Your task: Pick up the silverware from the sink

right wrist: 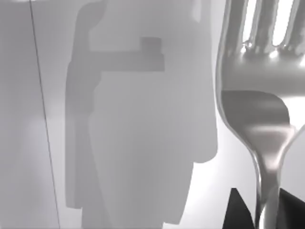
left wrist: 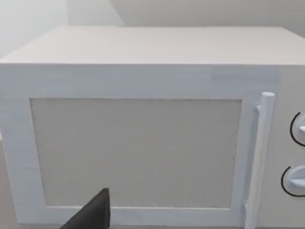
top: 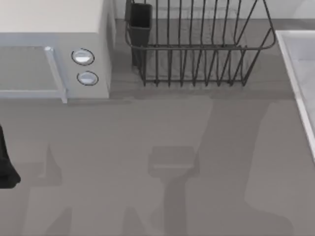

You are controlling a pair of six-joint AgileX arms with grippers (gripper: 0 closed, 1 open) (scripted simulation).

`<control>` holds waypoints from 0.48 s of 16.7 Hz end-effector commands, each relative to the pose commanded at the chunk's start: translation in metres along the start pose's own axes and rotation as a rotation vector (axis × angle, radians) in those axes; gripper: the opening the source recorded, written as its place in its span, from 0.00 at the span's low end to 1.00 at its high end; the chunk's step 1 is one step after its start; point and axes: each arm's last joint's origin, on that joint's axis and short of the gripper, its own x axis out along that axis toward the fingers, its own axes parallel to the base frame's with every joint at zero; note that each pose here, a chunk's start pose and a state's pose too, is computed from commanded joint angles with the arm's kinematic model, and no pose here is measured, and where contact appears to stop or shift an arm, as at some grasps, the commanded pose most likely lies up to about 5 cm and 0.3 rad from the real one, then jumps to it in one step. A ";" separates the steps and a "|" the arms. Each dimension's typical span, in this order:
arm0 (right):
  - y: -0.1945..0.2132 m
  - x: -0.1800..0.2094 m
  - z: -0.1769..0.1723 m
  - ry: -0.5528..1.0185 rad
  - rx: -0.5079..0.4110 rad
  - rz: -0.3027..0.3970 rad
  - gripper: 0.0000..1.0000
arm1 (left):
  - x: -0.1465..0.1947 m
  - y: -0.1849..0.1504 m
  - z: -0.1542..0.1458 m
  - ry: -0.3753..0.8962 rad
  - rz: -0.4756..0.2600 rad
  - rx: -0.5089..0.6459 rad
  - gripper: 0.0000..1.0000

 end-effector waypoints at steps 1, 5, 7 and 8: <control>0.000 -0.012 -0.001 -0.008 0.000 -0.002 0.00 | 0.000 0.000 0.000 0.000 0.000 0.000 1.00; 0.001 -0.022 -0.002 -0.016 0.000 -0.003 0.00 | 0.000 0.000 0.000 0.000 0.000 0.000 1.00; 0.003 -0.022 -0.002 -0.015 0.000 -0.002 0.00 | 0.000 0.000 0.000 0.000 0.000 0.000 1.00; 0.008 -0.023 -0.002 -0.014 0.000 -0.002 0.00 | 0.000 0.000 0.000 0.000 0.000 0.000 1.00</control>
